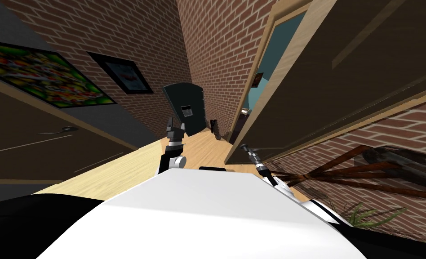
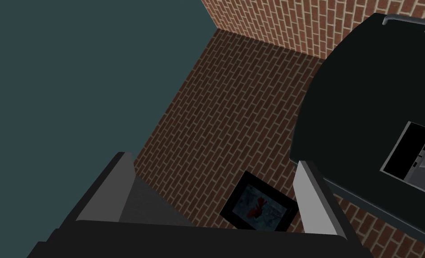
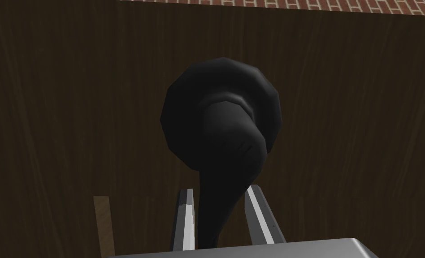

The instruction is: Pull the door open

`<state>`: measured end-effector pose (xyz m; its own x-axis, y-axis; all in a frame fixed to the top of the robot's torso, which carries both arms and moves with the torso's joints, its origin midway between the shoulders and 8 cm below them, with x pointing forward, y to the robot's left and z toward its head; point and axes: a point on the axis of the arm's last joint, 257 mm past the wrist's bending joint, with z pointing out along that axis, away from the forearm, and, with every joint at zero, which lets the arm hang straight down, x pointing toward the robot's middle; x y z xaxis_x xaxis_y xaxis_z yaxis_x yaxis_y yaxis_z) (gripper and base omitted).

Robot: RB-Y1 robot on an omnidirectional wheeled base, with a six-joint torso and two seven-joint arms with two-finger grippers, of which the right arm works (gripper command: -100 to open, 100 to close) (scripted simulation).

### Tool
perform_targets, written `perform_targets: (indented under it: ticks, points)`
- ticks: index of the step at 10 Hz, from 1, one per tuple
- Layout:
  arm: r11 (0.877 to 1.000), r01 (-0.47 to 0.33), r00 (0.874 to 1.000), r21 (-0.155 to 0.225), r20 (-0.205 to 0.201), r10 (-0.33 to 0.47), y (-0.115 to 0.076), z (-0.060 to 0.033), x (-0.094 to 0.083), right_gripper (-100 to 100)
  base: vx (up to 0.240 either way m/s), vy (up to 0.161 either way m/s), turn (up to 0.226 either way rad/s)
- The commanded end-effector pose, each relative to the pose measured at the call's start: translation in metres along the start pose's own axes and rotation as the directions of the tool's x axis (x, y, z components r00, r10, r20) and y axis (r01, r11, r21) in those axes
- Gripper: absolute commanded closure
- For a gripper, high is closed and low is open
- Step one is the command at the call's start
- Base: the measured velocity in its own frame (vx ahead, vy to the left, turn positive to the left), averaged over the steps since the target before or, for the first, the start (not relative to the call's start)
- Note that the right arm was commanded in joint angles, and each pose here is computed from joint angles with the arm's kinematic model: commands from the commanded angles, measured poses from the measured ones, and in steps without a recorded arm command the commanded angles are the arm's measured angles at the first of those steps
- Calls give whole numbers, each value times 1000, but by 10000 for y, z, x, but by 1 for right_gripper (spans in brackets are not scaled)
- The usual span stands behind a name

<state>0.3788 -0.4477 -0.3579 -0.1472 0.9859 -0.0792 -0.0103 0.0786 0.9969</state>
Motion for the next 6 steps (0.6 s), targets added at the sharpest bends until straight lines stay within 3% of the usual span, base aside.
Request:
perform_targets:
  ticks: [1, 2, 5, 6]
  points:
    - [1000, 3, 1000, -1, -12, -3, 4, -114, -20, 100, -174, -90, 163]
    - [1000, 3, 1000, -1, -12, -3, 4, -114, -20, 100, -132, -68, 57]
    - [1000, 4, 1000, -4, -31, -4, 21, -259, -32, 100, -141, -67, 117]
    - [1000, -1, 1000, 2, -30, 1, -2, -240, 6, 100, -74, -41, 34]
